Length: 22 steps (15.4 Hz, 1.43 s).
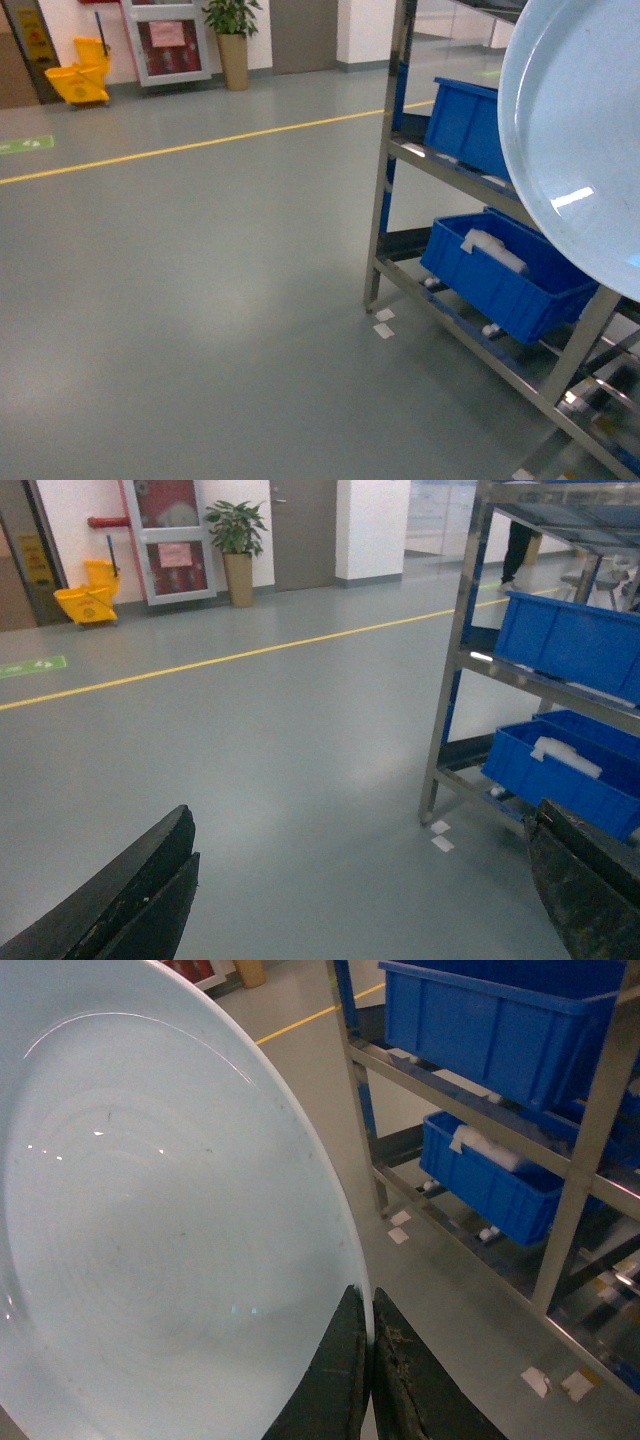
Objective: Place blue tray on left shelf second layer neatly
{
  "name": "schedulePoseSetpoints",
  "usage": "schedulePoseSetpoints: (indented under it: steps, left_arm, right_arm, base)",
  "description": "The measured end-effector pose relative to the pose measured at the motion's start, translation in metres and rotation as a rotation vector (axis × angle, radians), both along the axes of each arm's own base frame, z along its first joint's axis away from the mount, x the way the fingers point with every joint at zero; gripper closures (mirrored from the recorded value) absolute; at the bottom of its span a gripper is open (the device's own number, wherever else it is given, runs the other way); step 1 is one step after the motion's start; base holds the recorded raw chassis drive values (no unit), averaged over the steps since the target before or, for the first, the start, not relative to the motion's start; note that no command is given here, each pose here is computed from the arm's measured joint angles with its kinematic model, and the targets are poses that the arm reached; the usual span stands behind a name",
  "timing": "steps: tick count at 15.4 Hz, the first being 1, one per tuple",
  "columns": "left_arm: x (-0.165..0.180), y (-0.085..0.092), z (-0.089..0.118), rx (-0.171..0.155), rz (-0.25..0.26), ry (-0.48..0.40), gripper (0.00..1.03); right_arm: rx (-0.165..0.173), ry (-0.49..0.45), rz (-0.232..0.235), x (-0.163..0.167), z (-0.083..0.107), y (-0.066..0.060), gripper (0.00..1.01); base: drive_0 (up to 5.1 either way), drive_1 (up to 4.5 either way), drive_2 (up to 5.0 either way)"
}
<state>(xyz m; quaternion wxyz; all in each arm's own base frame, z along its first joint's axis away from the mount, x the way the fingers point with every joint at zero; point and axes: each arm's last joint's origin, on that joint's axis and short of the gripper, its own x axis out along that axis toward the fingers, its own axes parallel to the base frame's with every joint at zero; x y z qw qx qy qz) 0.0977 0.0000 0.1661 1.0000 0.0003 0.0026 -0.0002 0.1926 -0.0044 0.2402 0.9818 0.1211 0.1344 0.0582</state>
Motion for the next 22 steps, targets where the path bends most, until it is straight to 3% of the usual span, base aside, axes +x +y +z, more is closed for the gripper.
schedulePoseSetpoints:
  steps: [20, 22]
  left_arm:
    - [0.0000, 0.0000, 0.0001, 0.000, 0.000, -0.001, 0.05]
    - [0.0000, 0.0000, -0.0003, 0.000, 0.000, 0.003, 0.05]
  right_arm:
    - [0.000, 0.000, -0.001, 0.0000, 0.0000, 0.0000, 0.99]
    - [0.000, 0.000, 0.000, -0.0001, 0.0000, 0.0000, 0.99]
  base:
    - [-1.6, -1.61, -1.6]
    - [-5.3, 3.06, -2.8]
